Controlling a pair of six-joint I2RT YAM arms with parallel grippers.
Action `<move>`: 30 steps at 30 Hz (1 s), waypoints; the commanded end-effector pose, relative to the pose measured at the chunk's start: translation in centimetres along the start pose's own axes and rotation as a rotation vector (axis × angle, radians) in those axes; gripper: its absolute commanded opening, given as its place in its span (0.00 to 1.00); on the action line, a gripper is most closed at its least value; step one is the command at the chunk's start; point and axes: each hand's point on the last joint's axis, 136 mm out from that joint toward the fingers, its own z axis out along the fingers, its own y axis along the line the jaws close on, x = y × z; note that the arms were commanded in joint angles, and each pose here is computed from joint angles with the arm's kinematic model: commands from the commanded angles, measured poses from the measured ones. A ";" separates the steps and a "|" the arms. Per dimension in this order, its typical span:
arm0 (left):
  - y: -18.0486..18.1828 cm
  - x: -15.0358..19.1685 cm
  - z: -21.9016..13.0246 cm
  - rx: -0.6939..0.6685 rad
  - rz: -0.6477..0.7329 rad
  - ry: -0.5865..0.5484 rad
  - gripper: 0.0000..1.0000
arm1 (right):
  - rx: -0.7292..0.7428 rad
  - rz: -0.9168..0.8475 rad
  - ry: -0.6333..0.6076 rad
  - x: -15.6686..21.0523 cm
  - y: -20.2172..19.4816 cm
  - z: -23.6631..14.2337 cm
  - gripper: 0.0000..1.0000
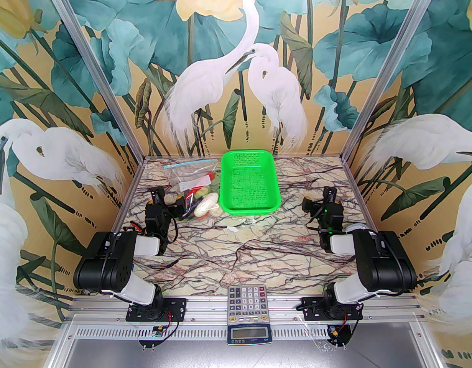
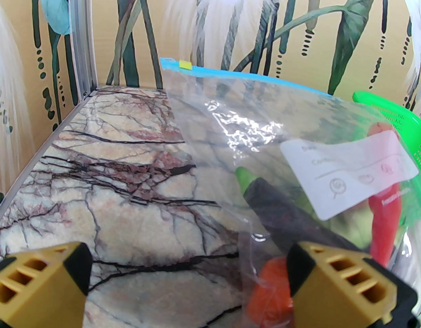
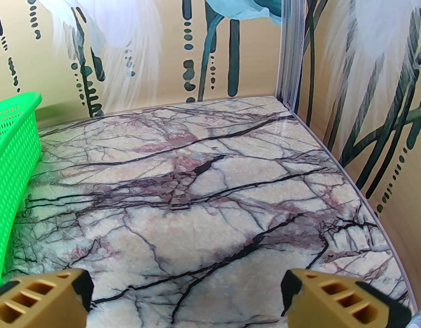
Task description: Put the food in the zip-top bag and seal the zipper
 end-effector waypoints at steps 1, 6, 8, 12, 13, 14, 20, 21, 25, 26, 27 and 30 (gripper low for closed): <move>-0.1 -0.1 0.2 0.013 0.004 0.001 1.00 | 0.003 -0.011 -0.034 -1.1 0.1 0.2 0.99; -0.2 -0.1 0.1 0.017 0.005 0.002 0.99 | 0.004 -0.011 -0.036 -1.1 0.2 0.2 0.99; -0.5 -0.1 0.2 0.036 0.012 0.002 1.00 | 0.004 -0.013 -0.036 -1.1 0.2 0.1 0.99; -1.9 0.1 0.1 0.115 0.039 0.011 1.00 | 0.003 -0.012 -0.039 -1.2 0.2 0.2 0.99; -1.9 0.1 0.1 0.116 0.039 0.012 1.00 | 0.002 -0.013 -0.037 -1.2 0.2 0.1 0.99; -1.9 0.1 0.1 0.115 0.039 0.012 1.00 | 0.002 -0.013 -0.036 -1.1 0.2 0.1 0.99; -1.9 0.2 0.2 0.117 0.039 0.016 1.00 | 0.004 -0.019 -0.033 -1.1 0.3 0.2 0.99; -1.9 0.2 0.1 0.117 0.038 0.017 1.00 | 0.005 -0.020 -0.034 -1.1 0.3 0.2 0.99; -2.0 0.2 0.2 0.119 0.037 0.018 1.00 | 0.005 -0.021 -0.033 -1.1 0.3 0.2 0.99; -1.9 0.2 0.2 0.119 0.037 0.020 1.00 | 0.006 -0.021 -0.033 -1.1 0.3 0.2 0.99; -1.9 0.2 0.2 0.119 0.038 0.020 1.00 | 0.005 -0.021 -0.033 -1.1 0.3 0.2 0.99; -2.0 0.2 0.3 0.124 0.034 0.024 1.00 | 0.005 -0.023 -0.034 -1.2 0.4 0.2 0.99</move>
